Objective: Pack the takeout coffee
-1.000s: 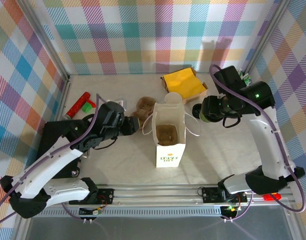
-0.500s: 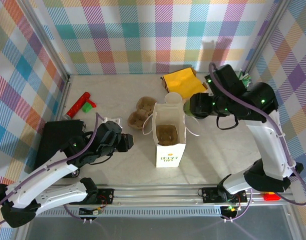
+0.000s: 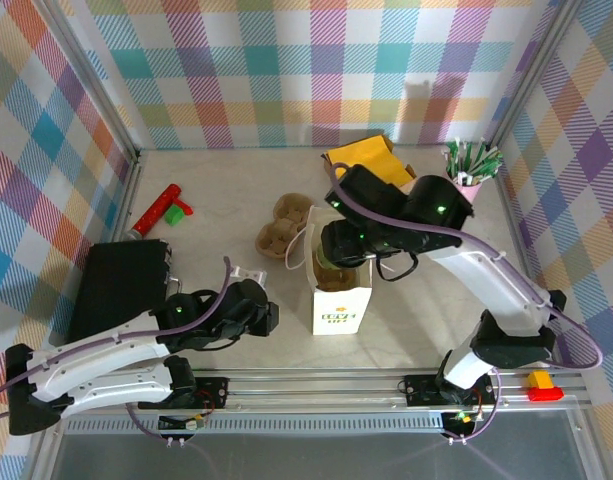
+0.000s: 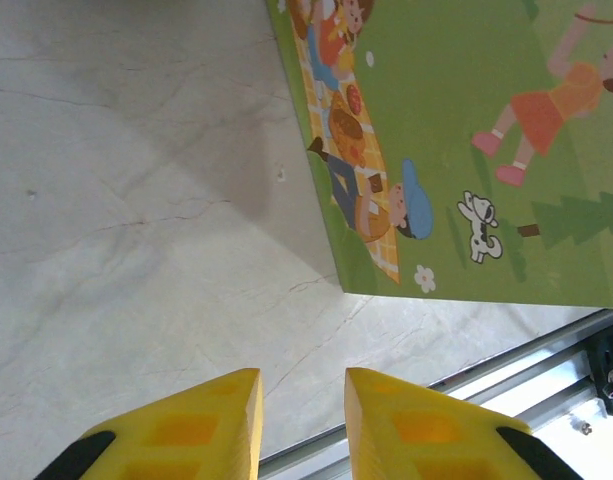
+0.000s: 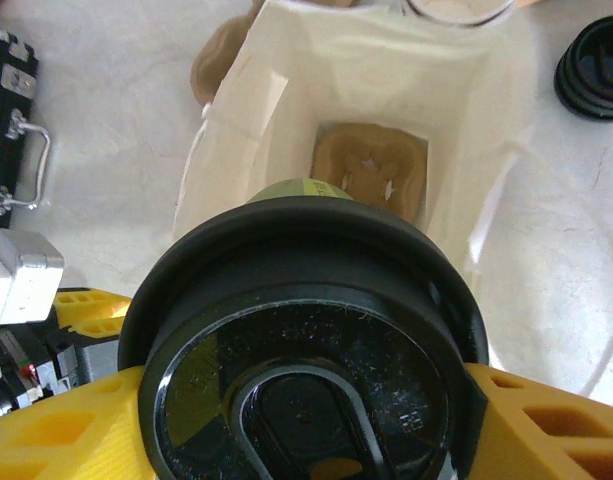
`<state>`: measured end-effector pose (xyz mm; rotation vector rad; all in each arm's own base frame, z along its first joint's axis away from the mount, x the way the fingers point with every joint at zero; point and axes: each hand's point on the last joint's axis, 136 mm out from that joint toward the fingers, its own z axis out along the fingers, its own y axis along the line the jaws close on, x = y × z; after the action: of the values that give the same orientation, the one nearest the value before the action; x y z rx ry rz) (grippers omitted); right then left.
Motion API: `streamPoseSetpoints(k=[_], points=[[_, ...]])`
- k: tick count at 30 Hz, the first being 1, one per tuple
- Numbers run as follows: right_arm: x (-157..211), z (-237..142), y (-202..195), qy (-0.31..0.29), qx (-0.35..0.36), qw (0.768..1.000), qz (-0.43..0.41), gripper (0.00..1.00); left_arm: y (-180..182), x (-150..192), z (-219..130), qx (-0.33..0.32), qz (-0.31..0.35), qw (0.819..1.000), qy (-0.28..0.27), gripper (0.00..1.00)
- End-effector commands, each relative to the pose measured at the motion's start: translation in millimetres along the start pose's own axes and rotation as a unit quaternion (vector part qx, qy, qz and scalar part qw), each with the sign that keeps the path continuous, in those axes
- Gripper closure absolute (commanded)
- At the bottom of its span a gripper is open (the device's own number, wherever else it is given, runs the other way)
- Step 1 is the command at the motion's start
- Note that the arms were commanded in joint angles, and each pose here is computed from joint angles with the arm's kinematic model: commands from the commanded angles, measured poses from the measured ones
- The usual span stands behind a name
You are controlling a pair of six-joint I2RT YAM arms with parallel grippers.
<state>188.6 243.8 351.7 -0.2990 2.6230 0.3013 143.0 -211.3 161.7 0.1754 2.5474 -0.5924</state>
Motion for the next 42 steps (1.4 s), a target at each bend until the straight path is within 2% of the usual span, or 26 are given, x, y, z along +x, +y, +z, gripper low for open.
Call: streamPoseSetpoints(k=[1,8,12,15,24,30,34,42], points=[[34.6,0.7,-30.0,0.063,0.073,0.995,0.001,0.46,-18.8,-6.8,11.0,0.031,-0.012,0.999,-0.036,0.73],[49.6,12.9,-38.3,0.089,0.1,0.991,0.011,0.45,-41.8,-15.4,28.8,0.065,-0.05,0.994,-0.079,0.74],[56.1,17.1,-43.5,0.095,0.108,0.99,0.013,0.45,-51.6,-13.3,40.0,0.07,-0.052,0.993,-0.078,0.75],[60.2,19.2,-47.0,0.102,0.115,0.988,0.012,0.46,-70.5,-14.1,46.7,0.097,-0.053,0.991,-0.082,0.75],[66.5,22.2,-53.4,0.116,0.127,0.985,0.02,0.46,-96.1,-10.5,67.3,0.107,-0.055,0.989,-0.086,0.76],[58.0,30.2,-51.7,0.129,0.118,0.984,0.019,0.46,-91.7,-10.1,64.7,0.099,-0.053,0.99,-0.088,0.77],[51.7,36.7,-47.7,0.141,0.114,0.983,0.013,0.46,-77.9,-11.8,55.0,0.066,-0.039,0.993,-0.088,0.71],[46.0,55.0,-42.9,0.163,0.124,0.979,0.022,0.48,-39.7,-25.3,16.3,0.006,-0.024,0.992,-0.123,0.69]])
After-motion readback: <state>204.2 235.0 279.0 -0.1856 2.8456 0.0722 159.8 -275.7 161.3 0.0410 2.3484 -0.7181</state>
